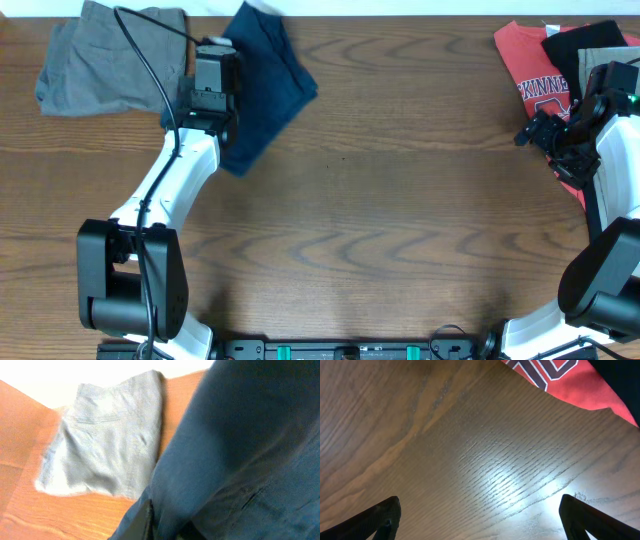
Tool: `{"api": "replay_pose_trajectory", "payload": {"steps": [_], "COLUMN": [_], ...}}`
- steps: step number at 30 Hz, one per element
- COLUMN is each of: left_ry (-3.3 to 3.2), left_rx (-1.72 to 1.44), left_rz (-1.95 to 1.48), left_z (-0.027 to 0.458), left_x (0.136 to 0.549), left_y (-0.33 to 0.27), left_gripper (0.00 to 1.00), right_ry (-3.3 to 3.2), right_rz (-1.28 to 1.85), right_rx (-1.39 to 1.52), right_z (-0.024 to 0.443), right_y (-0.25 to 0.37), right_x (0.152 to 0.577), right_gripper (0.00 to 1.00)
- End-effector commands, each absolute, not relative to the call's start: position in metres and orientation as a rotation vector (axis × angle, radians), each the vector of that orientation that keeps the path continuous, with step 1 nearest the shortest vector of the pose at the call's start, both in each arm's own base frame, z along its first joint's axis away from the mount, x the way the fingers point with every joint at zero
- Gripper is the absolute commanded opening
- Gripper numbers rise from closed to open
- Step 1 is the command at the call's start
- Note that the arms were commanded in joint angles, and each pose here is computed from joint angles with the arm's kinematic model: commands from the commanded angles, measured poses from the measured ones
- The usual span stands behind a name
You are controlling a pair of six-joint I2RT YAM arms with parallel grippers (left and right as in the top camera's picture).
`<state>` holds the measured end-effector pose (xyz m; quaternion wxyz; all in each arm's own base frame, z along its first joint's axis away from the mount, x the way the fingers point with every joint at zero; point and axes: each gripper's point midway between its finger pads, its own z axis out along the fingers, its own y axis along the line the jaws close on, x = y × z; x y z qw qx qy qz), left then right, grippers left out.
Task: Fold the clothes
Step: 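Lift and carry the navy shorts up-left toward the grey pants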
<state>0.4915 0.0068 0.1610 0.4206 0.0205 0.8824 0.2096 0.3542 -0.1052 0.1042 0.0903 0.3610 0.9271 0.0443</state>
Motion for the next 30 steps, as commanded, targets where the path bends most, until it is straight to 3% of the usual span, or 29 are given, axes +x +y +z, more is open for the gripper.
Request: {"api": "replay_pose_trajectory", "payload": {"steps": [1, 12, 18, 20, 23, 26, 30], "left_ry": [2.107, 1.978, 2.044, 2.078, 2.127, 2.256, 2.392], "left_rx": [0.002, -0.124, -0.161, -0.141, -0.160, -0.148, -0.149], "left_rz": [0.654, 0.673, 0.634, 0.618, 0.645, 0.574, 0.358], "left_z": [0.191, 0.219, 0.202, 0.193, 0.180, 0.150, 0.122], "left_x": [0.501, 0.511, 0.505, 0.504, 0.499, 0.489, 0.474], "left_y": [0.023, 0.041, 0.047, 0.047, 0.065, 0.085, 0.103], "left_gripper": [0.13, 0.13, 0.17, 0.35, 0.54, 0.64, 0.87], "right_ry": [2.760, 2.760, 2.760, 2.760, 2.760, 2.760, 2.760], "right_rz": [0.134, 0.134, 0.134, 0.134, 0.134, 0.134, 0.134], "right_rx": [1.058, 1.058, 1.058, 1.058, 1.058, 1.058, 1.058], "right_z": [0.105, 0.105, 0.105, 0.105, 0.105, 0.105, 0.105], "right_y": [-0.106, -0.106, -0.106, -0.106, -0.106, -0.106, -0.106], "right_x": [0.356, 0.356, 0.356, 0.356, 0.356, 0.356, 0.356], "right_gripper": [0.99, 0.99, 0.99, 0.99, 0.99, 0.99, 0.99]}}
